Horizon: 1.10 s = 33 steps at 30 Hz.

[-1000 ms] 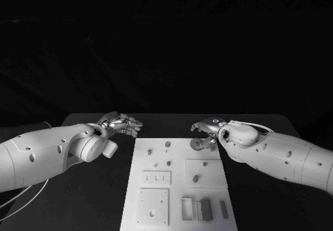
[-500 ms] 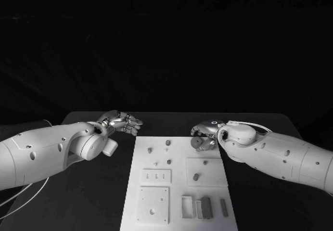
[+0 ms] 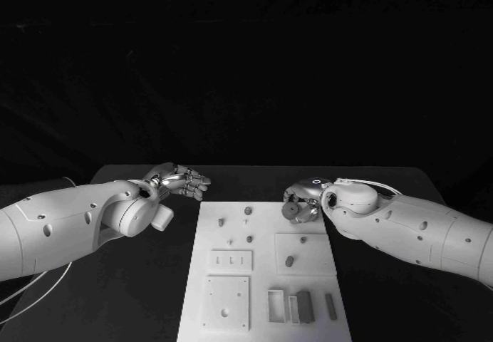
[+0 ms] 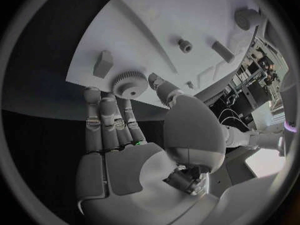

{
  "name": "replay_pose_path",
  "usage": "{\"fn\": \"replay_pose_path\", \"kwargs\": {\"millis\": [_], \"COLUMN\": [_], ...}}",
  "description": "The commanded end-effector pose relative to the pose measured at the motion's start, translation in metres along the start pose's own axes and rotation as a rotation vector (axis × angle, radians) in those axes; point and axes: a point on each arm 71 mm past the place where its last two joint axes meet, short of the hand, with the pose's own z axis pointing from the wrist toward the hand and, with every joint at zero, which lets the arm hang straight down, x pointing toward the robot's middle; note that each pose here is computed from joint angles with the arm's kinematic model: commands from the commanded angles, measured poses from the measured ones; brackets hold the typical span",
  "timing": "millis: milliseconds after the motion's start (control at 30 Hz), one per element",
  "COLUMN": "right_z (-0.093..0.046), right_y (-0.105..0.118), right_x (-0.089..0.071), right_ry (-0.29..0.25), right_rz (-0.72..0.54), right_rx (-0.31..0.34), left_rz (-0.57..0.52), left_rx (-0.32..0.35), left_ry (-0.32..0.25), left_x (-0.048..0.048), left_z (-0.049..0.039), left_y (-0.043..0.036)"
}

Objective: Assemble the parts on the task board

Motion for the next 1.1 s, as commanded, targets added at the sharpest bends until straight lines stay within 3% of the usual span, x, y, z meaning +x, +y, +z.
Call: {"fn": "replay_pose_path", "kwargs": {"millis": [33, 567, 1100], "right_z": [0.0013, 0.0044, 0.0016], "right_y": [0.003, 0.0084, 0.0085], "right_x": [0.0038, 0.0114, 0.008], "right_ry": [0.018, 0.028, -0.032], "right_rz": [-0.019, -0.065, -0.08], "right_rx": [-0.01, -0.012, -0.01], "left_rz": [0.0, -0.001, 0.0], "left_rx": [0.008, 0.005, 0.005], "left_ry": [0.019, 0.021, 0.02], "left_x": [0.0028, 0.0025, 0.0021], "left_z": [0.0003, -0.0004, -0.0011], "left_y": [-0.0018, -0.0014, -0.0012]}}
